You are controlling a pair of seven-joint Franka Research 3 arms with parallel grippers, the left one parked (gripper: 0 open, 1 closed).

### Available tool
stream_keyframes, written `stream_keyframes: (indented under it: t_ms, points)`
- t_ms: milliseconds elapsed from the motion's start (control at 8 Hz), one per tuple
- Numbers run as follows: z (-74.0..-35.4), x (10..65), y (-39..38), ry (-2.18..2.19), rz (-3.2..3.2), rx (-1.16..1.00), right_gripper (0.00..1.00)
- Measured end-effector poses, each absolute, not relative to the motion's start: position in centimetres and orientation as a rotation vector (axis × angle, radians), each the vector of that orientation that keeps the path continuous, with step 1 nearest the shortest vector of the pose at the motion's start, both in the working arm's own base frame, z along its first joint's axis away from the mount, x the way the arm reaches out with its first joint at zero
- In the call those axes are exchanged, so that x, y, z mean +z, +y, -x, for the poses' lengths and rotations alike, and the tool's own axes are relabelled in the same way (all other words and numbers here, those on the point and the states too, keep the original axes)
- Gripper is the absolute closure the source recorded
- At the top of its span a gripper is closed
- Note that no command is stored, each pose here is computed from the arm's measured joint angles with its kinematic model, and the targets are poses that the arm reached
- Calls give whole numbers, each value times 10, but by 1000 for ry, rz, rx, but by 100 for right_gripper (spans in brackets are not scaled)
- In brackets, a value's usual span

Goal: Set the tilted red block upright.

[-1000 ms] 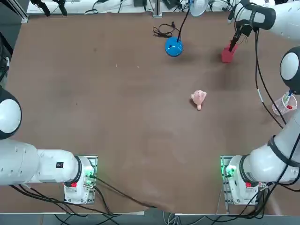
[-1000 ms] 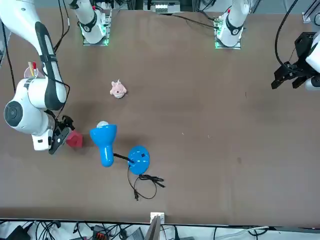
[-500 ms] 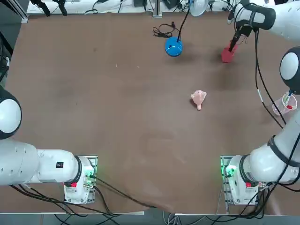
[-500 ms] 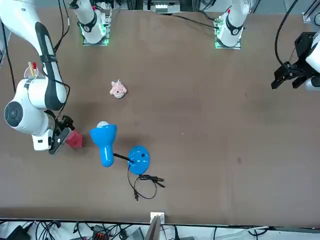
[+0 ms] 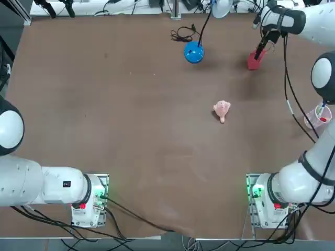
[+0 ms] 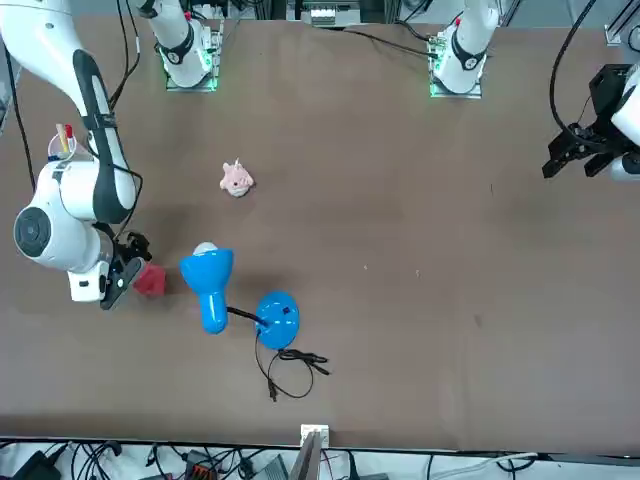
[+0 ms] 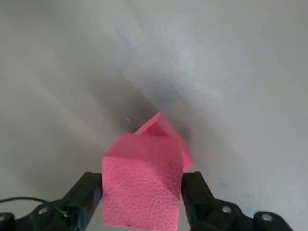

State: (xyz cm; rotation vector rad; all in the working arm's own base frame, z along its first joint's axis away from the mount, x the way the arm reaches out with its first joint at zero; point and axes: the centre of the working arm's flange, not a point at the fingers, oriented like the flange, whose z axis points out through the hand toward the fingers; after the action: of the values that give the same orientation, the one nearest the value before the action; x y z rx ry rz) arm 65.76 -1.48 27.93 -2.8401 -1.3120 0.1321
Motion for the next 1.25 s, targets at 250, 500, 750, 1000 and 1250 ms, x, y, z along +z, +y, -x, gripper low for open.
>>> stream_keyframes:
  t_ms: [250,500,750,1000,1250]
  points:
    - [-658,274,-15,-1309,2843,128,9]
    - [-661,280,-15,-1265,2871,108,25]
    - [-669,298,-20,-1056,2972,67,30]
    - [-670,308,-21,-742,3069,66,30]
    - [-665,305,-21,-402,3126,133,30]
